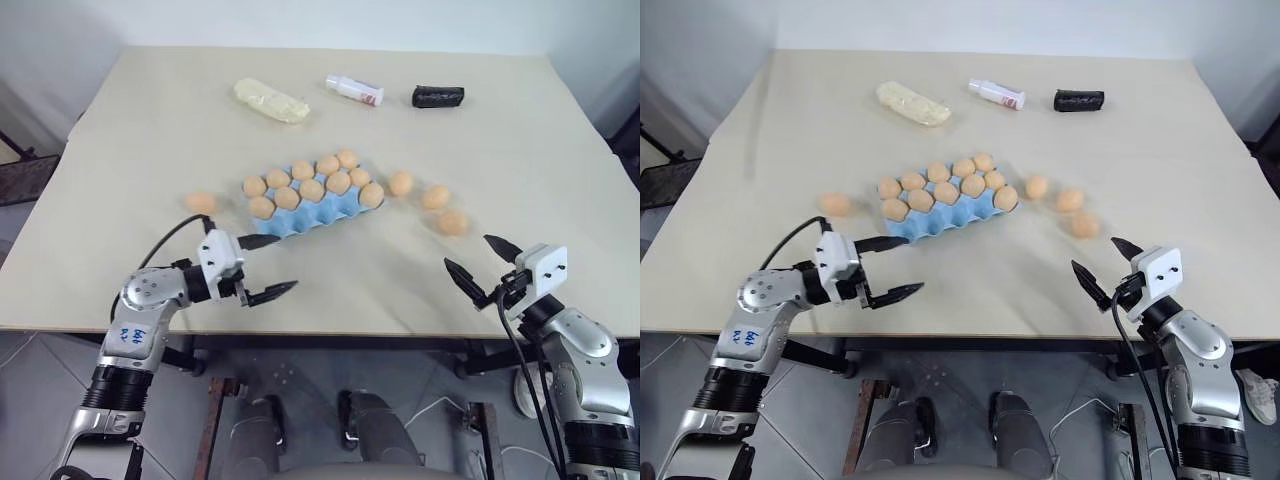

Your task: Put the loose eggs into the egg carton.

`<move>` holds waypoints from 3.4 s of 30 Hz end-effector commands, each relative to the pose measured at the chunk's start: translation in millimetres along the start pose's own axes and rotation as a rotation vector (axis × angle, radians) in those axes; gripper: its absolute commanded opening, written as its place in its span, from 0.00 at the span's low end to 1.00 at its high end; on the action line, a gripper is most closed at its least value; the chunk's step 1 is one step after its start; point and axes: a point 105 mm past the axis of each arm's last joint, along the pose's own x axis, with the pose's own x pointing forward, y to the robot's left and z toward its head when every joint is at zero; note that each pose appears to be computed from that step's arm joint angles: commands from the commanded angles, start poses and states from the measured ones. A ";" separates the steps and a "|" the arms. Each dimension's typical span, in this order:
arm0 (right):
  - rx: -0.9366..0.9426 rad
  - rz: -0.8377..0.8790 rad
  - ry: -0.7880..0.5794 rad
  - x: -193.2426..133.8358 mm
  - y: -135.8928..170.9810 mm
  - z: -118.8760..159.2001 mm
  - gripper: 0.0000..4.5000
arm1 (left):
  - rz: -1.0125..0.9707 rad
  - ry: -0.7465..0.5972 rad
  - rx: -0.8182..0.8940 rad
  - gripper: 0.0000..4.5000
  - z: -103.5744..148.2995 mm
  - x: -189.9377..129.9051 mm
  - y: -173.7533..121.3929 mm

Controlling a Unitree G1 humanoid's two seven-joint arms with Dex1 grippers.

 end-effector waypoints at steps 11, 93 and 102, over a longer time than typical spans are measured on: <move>0.008 0.000 0.032 74.6 -33.9 0.2 1.00 | 0.030 0.025 0.046 0.99 4.3 -16.4 3.7; -0.011 -0.043 0.029 120.8 -29.0 34.9 0.99 | 0.226 0.011 -0.017 1.00 3.9 -28.2 23.5; 0.030 -0.099 0.111 150.1 -32.6 22.5 0.99 | 0.274 0.017 -0.011 1.00 3.8 -36.8 22.3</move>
